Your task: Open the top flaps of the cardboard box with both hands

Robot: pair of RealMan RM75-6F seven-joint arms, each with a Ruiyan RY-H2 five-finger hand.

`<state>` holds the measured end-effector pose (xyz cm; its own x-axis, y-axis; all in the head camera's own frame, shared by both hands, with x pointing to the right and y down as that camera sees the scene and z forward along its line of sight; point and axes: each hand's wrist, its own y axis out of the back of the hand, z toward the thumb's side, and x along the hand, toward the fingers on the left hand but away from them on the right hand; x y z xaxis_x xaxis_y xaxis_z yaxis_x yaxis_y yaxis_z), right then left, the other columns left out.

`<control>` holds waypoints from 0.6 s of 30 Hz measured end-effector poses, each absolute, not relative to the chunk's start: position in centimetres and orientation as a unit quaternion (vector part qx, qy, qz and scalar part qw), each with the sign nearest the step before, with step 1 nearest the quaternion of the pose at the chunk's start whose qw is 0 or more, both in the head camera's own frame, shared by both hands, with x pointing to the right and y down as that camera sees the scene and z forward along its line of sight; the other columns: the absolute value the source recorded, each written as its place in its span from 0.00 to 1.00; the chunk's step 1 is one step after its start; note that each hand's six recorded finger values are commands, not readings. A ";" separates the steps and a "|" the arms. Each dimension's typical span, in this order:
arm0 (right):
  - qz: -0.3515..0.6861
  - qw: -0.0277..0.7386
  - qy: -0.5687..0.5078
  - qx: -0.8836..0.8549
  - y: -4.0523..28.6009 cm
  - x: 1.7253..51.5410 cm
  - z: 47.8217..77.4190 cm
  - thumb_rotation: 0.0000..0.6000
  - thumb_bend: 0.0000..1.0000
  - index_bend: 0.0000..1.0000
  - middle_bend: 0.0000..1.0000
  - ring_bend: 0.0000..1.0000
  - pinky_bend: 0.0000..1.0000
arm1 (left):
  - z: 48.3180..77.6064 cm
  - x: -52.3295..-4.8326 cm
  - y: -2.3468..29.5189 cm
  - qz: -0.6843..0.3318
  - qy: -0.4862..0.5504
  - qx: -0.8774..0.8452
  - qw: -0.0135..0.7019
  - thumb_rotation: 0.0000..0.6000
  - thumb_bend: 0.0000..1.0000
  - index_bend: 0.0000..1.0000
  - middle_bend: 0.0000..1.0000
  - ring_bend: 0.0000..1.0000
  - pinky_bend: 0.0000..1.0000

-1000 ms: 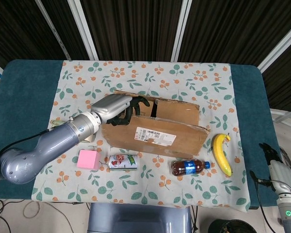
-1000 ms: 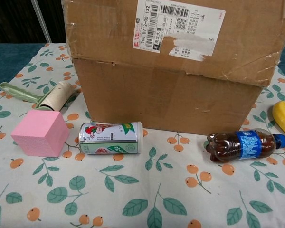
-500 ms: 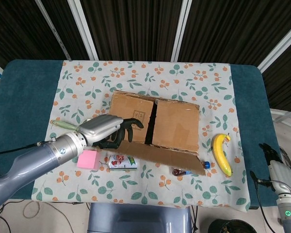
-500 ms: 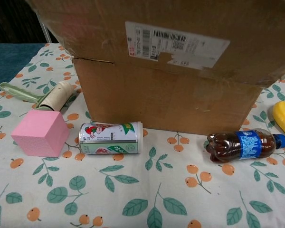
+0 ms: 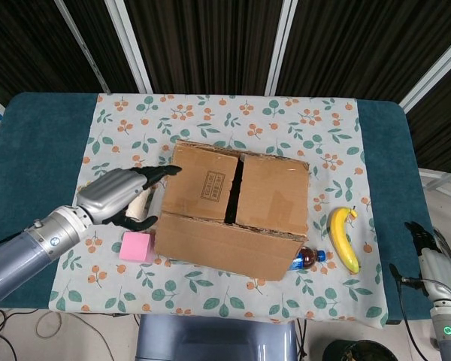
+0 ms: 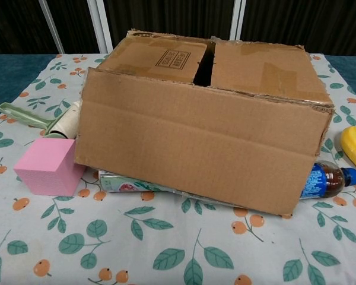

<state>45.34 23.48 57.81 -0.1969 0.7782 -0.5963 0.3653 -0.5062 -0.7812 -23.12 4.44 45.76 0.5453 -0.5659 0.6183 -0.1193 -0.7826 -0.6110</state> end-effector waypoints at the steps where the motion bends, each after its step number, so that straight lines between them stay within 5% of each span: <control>1: 0.617 0.168 -0.467 -0.611 23.5 45.4 57.8 1.00 0.36 0.00 0.00 0.00 0.22 | 45.8 -23.7 4.2 -0.432 0.214 -0.831 0.276 1.00 0.23 0.00 0.07 0.09 0.16; 10: 0.608 0.203 -0.475 -0.603 22.2 45.2 56.5 1.00 0.20 0.00 0.00 0.00 0.22 | 47.0 -31.7 5.7 -0.456 0.336 -0.711 0.416 1.00 0.15 0.00 0.00 0.03 0.11; 18: 0.554 0.284 -0.472 -0.624 17.1 42.6 54.0 1.00 0.31 0.00 0.00 0.00 0.21 | 51.3 -39.2 13.3 -0.538 0.366 -0.645 0.400 1.00 0.15 0.00 0.00 0.01 0.11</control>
